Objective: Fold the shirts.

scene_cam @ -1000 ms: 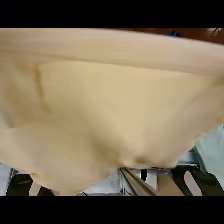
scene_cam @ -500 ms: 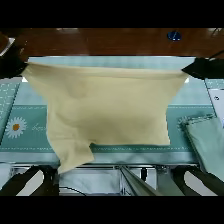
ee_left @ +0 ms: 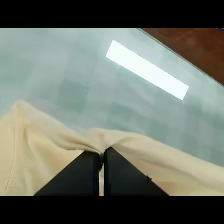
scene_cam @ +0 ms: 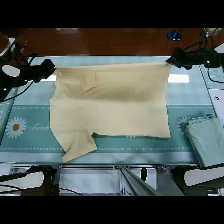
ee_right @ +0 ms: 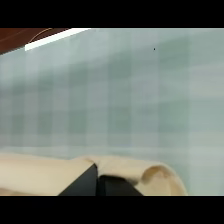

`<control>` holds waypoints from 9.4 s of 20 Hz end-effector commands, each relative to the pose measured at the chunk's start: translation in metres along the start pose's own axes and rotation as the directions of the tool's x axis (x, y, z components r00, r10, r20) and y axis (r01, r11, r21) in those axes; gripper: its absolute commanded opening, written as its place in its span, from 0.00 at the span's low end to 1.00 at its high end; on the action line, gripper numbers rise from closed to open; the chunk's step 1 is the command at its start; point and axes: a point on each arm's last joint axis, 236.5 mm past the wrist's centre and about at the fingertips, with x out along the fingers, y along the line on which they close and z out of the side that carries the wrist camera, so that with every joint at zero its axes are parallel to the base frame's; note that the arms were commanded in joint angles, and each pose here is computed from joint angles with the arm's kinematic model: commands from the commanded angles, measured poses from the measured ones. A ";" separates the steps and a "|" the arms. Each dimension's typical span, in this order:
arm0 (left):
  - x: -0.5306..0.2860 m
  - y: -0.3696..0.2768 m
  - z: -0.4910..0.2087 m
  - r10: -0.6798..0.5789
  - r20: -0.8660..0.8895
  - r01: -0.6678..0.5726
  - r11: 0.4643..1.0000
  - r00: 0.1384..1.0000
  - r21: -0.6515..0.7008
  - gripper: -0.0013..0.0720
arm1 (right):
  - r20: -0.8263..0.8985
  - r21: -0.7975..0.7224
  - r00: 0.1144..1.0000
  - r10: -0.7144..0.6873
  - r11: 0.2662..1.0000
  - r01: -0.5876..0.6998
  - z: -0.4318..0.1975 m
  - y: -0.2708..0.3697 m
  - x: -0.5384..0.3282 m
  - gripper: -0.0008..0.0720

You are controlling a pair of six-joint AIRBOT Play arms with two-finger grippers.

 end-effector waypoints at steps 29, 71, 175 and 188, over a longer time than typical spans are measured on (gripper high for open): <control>-0.159 0.123 -0.171 0.091 -0.605 -0.118 0.993 0.791 -0.004 0.71 | -0.134 0.138 0.933 -0.333 0.927 0.350 -0.139 -0.106 -0.136 0.57; -0.130 0.111 -0.306 -0.038 -0.633 -0.132 0.966 0.773 -0.220 0.05 | -0.405 0.406 0.914 -0.009 0.894 0.189 -0.327 -0.079 -0.070 0.08; -0.196 -0.052 -0.135 -0.066 -0.196 0.121 0.953 0.978 0.279 0.05 | -0.322 -0.216 0.919 0.229 0.927 -0.307 -0.218 0.288 0.059 0.04; -0.178 -0.013 -0.187 -0.041 -0.235 0.088 0.977 0.971 0.196 0.05 | -0.463 -0.136 0.853 0.240 0.932 -0.337 -0.225 0.279 0.089 0.57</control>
